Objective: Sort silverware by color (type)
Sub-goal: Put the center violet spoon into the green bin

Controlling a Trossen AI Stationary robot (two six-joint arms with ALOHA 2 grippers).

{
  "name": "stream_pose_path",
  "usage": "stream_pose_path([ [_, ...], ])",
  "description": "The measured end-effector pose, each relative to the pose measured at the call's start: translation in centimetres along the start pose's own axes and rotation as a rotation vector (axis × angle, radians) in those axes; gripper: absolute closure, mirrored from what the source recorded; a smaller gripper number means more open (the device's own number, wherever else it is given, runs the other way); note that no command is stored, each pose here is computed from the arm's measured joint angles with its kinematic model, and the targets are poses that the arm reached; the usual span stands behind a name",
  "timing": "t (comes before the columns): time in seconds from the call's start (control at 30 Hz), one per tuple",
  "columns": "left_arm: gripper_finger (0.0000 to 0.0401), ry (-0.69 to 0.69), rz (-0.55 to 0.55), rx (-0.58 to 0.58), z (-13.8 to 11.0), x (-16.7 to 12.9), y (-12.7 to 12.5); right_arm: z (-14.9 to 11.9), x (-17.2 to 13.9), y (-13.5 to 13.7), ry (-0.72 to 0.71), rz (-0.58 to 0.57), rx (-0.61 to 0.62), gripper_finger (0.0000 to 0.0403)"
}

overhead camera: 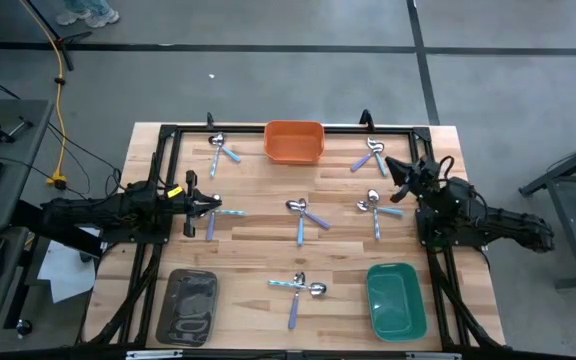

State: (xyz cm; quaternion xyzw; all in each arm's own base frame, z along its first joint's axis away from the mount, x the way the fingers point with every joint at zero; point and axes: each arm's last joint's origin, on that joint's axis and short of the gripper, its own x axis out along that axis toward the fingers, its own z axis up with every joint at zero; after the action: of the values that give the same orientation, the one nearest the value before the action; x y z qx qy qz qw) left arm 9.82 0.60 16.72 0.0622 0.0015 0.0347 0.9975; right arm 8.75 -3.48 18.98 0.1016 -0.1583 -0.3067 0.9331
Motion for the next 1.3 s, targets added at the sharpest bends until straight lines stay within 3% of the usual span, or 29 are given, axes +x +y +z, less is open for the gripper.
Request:
stream_pose_path([
  [0.17,0.0382,0.0,0.0,0.0,0.0,0.0,0.0,1.0,0.3,0.5,-0.033,0.125,-0.031,0.0402],
  [0.57,0.0382,0.0,0.0,0.0,0.0,0.0,0.0,-0.8,4.0,2.9,0.276,0.099,-0.132,0.0402],
  [0.97,0.0382,0.0,0.0,0.0,0.0,0.0,0.0,-2.2,9.3,8.4,0.477,0.147,-0.211,0.0402],
  [1.3,0.0382,0.0,0.0,0.0,0.0,0.0,0.0,-4.4,12.8,12.6,0.684,0.128,-0.187,0.0402],
])
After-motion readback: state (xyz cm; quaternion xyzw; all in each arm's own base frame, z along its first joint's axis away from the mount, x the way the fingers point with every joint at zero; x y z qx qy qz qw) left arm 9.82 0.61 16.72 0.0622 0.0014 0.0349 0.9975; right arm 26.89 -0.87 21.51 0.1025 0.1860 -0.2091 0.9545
